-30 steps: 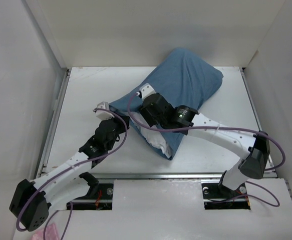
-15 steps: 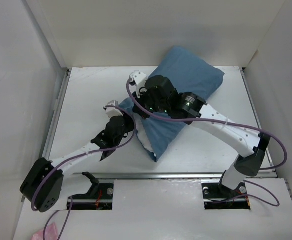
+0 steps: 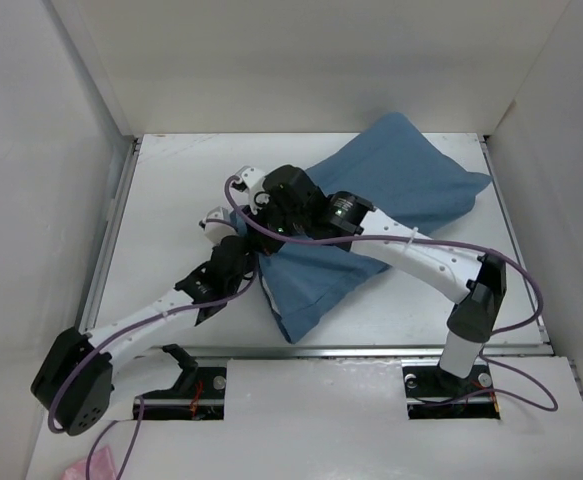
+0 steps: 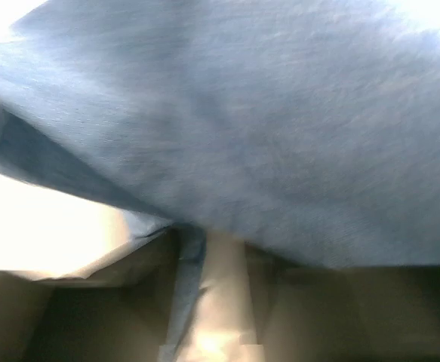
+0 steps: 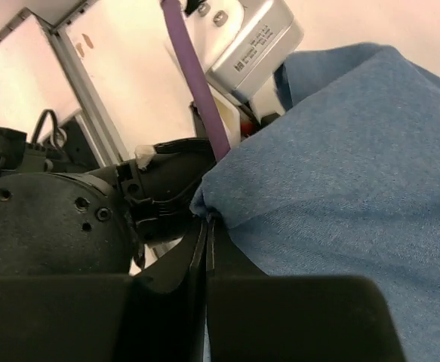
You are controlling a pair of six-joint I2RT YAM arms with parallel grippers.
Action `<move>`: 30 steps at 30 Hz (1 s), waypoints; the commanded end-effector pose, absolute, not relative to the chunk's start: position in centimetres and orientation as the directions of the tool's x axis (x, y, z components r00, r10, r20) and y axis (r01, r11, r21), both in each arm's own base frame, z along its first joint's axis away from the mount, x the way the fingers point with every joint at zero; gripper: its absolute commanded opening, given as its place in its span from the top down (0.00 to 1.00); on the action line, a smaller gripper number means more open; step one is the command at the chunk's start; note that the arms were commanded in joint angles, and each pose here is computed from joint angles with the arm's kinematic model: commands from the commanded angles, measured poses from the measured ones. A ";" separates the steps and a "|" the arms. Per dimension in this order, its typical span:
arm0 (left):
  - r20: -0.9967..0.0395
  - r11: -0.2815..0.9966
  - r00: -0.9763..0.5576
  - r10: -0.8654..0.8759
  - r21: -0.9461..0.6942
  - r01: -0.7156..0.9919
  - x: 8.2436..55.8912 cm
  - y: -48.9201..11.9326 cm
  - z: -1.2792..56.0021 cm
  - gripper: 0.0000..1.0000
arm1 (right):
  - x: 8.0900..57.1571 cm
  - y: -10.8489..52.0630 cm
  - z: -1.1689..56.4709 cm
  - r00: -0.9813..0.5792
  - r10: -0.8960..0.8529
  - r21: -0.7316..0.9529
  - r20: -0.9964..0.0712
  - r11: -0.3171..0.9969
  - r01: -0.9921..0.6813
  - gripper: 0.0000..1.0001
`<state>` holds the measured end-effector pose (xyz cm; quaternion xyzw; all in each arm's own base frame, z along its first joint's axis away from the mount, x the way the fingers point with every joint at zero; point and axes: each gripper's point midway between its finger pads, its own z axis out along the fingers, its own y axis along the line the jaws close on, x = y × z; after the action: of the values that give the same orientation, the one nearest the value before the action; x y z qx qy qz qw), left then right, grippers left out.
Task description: Put the pillow into the pillowcase
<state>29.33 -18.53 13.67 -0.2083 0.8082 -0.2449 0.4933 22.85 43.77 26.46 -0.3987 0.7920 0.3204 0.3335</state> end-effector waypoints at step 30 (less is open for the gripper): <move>-0.458 0.591 -0.383 -0.802 -0.699 -0.403 21.5 -12.0 14.3 0.48 | 28.1 34.1 35.1 -0.441 -0.061 0.208 -0.895 0.819 -0.535 0.00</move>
<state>19.12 -9.28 11.12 -0.4443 0.7938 -0.1925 0.3680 23.14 38.47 35.44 -0.3016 0.7781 0.3165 0.4511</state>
